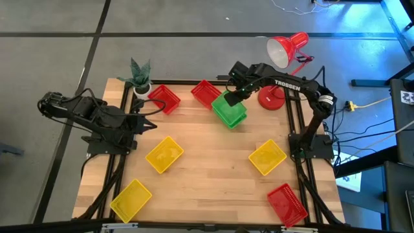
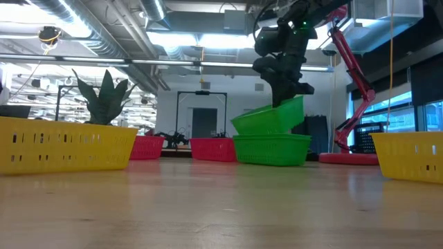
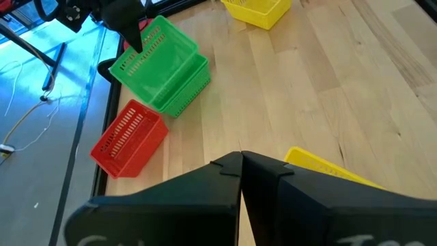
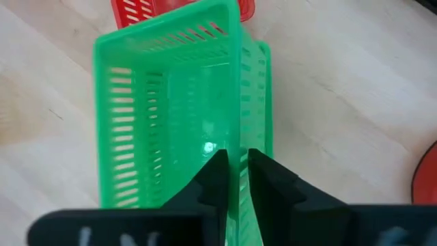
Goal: Stack baskets by color
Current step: Stack the bottom green bin on the top green bin, then move the top left yellow bin to the center of the table
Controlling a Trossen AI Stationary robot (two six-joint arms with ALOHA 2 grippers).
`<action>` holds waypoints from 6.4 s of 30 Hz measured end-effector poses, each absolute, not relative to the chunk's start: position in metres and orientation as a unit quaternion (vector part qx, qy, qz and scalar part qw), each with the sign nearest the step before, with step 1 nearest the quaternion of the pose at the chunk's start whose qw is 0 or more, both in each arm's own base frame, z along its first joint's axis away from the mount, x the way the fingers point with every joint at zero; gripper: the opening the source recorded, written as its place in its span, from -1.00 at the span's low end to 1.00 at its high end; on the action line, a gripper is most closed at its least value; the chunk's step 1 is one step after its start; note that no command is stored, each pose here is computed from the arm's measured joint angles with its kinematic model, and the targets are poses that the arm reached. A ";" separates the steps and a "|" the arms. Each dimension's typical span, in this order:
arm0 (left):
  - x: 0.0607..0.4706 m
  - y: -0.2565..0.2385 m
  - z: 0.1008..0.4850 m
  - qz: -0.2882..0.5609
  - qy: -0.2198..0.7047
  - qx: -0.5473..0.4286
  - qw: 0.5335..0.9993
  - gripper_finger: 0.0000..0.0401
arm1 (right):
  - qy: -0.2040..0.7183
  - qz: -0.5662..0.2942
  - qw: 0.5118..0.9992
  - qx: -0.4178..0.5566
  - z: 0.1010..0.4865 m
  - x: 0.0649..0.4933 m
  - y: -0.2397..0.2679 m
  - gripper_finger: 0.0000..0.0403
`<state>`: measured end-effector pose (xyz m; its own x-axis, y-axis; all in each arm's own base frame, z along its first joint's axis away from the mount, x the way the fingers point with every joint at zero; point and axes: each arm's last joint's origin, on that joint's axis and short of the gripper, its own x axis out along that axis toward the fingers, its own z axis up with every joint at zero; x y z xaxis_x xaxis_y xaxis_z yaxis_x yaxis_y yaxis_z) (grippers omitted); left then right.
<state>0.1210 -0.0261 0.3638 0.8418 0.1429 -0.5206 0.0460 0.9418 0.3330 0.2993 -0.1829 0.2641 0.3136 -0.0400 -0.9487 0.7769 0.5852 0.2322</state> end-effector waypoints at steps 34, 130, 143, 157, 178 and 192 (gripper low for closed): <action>0.121 -0.026 0.364 0.026 0.280 0.168 0.945 -1.00 | 0.559 -0.261 0.696 0.367 0.224 0.314 -0.191 -0.84; 0.125 -0.033 0.360 0.010 0.299 -0.095 0.950 -0.97 | 0.361 -0.124 0.924 0.031 0.360 0.356 0.018 -0.55; 0.140 -0.032 0.347 0.104 0.336 -0.147 0.924 -0.58 | 0.353 -0.095 0.930 0.023 0.361 0.355 0.040 -0.55; 0.138 -0.048 0.337 -0.070 0.392 -0.066 0.915 -0.59 | 0.363 -0.014 0.932 0.017 0.361 0.353 0.060 -0.55; 0.185 -0.106 0.227 0.043 0.426 -0.093 0.899 -0.59 | 0.383 0.022 0.923 -0.023 0.363 0.342 0.071 -0.55; 0.213 -0.124 0.187 0.105 0.442 -0.107 0.884 -0.59 | 0.382 0.021 0.924 -0.022 0.363 0.342 0.071 -0.55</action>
<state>0.2129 -0.1237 0.1868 0.5865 0.0916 -0.8047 -0.2806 0.9550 -0.0958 0.3419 0.0710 0.3630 0.7067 0.0217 -0.7071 -0.0558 0.9981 -0.0251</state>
